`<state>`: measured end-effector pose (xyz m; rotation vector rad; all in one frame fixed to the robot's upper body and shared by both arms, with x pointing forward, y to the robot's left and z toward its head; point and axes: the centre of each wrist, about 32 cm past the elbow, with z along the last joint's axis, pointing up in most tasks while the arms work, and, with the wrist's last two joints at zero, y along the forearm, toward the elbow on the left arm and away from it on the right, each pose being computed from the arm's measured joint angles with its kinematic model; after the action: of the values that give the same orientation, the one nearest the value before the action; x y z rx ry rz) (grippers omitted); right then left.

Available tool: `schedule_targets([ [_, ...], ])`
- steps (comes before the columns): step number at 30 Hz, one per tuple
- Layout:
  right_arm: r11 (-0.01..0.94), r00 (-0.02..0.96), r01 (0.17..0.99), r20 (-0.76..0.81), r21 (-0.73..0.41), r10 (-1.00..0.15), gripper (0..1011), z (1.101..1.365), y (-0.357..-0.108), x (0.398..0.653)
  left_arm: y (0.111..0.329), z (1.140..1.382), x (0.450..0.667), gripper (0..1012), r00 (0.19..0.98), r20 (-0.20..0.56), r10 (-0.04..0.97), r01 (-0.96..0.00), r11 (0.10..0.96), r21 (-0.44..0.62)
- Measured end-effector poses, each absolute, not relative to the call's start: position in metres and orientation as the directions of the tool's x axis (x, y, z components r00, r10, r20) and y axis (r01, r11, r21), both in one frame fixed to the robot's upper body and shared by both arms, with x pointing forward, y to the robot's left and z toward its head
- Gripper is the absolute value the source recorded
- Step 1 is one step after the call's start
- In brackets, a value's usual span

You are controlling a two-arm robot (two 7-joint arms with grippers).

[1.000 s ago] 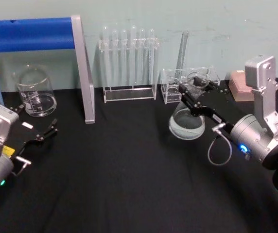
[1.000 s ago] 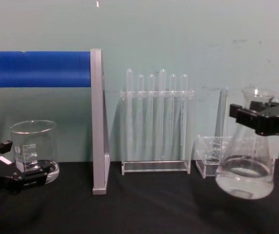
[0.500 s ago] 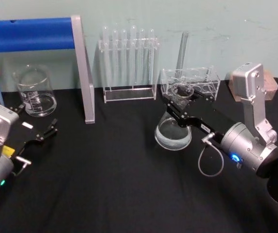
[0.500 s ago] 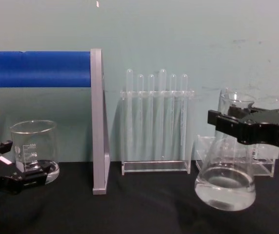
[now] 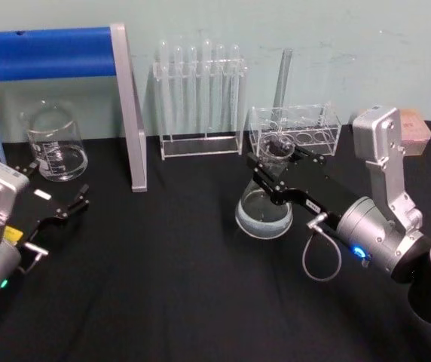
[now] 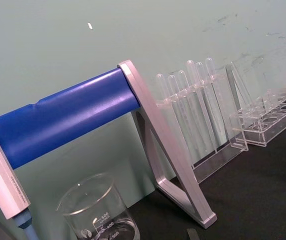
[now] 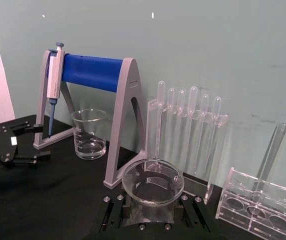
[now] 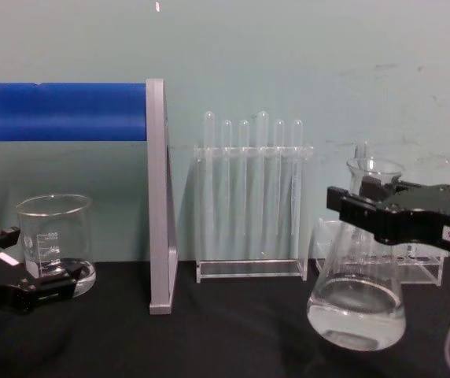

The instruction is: Grasp the erlenmeyer flask with one hand, shake it three times, then place it back.

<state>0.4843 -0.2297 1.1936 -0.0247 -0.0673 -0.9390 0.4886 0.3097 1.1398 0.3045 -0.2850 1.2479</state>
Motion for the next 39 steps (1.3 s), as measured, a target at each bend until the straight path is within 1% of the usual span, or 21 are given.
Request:
schedule_targets([
  [15, 0.609, 0.607, 0.793, 0.063, 0.014, -0.792, 453, 1.173, -0.222, 0.482, 0.31, 1.14, 0.489, 1001, 0.292, 0.374, 0.88, -0.955, 0.287, 0.07],
  [24, 0.618, 0.617, 0.786, 0.067, -0.004, -0.784, 453, 1.16, -0.22, 0.481, 0.31, 1.14, 0.489, 1001, 0.292, 0.374, 0.88, -0.955, 0.287, 0.07],
  [39, 0.617, 0.617, 0.787, 0.071, -0.025, -0.784, 453, 1.148, -0.218, 0.482, 0.31, 1.14, 0.489, 1001, 0.292, 0.374, 0.88, -0.955, 0.287, 0.07],
])
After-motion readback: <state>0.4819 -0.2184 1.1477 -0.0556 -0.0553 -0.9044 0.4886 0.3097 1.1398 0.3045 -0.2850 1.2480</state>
